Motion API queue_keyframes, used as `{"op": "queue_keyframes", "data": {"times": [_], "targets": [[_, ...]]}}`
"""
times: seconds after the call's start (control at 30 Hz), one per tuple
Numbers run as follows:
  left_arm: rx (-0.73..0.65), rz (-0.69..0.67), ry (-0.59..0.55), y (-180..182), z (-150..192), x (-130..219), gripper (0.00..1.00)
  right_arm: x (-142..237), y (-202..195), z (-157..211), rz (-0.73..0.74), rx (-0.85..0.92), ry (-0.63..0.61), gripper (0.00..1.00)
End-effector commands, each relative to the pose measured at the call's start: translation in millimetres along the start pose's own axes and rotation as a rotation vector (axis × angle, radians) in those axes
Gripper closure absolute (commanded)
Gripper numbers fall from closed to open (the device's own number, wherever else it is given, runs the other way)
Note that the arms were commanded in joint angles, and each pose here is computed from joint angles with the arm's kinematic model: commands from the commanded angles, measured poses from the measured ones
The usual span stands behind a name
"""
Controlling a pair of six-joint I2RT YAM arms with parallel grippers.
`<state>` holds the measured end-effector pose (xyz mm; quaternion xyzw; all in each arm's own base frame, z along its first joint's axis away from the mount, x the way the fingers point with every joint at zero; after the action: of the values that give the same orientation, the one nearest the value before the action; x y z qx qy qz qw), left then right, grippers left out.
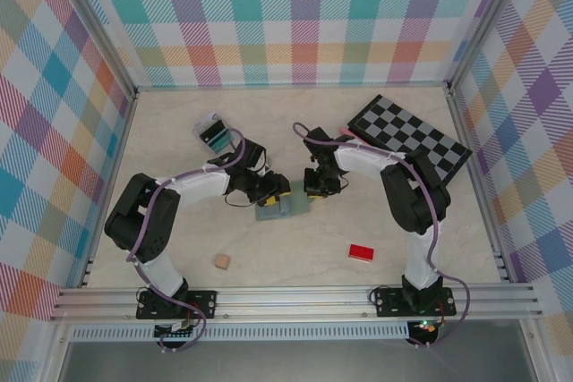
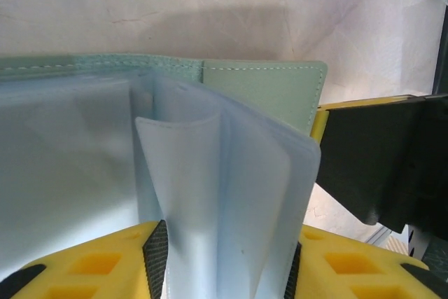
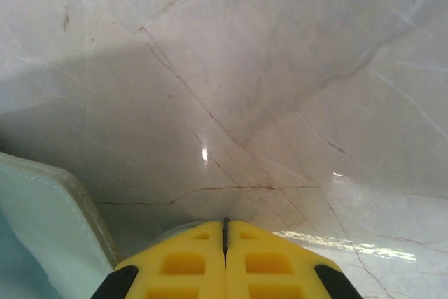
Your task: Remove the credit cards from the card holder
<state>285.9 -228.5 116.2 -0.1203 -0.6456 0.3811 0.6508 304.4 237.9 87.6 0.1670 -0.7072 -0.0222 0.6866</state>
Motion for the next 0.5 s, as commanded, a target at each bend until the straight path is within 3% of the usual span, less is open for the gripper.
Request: {"op": "queue_keyframes", "data": {"times": [0.0,0.27,0.47], "targets": [[-0.031,0.043,0.028,-9.5,7.2,0.5,0.5,-6.6,0.7,1.6,-0.019,0.015,0.021,1.0],[-0.05,0.06,0.033,-15.6,8.9,0.8,0.38,0.6,0.8,0.6,-0.009,0.021,-0.003,0.99],[-0.057,0.047,0.017,-18.8,11.2,9.6,0.31,16.7,-2.2,-0.7,0.031,0.014,-0.066,0.88]]}}
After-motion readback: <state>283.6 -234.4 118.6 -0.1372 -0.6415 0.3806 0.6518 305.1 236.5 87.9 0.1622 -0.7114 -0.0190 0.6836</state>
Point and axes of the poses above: each hand's point on the last joint's axis, 136 mm out from that joint toward the fingers, its own x axis back along the fingers, its own y axis along the line the jaws close on, z = x × y, the point moved 7 cm from there along x, back along the fingers, and after that the axes turned 12 degrees about x, right-handed, at the moved point
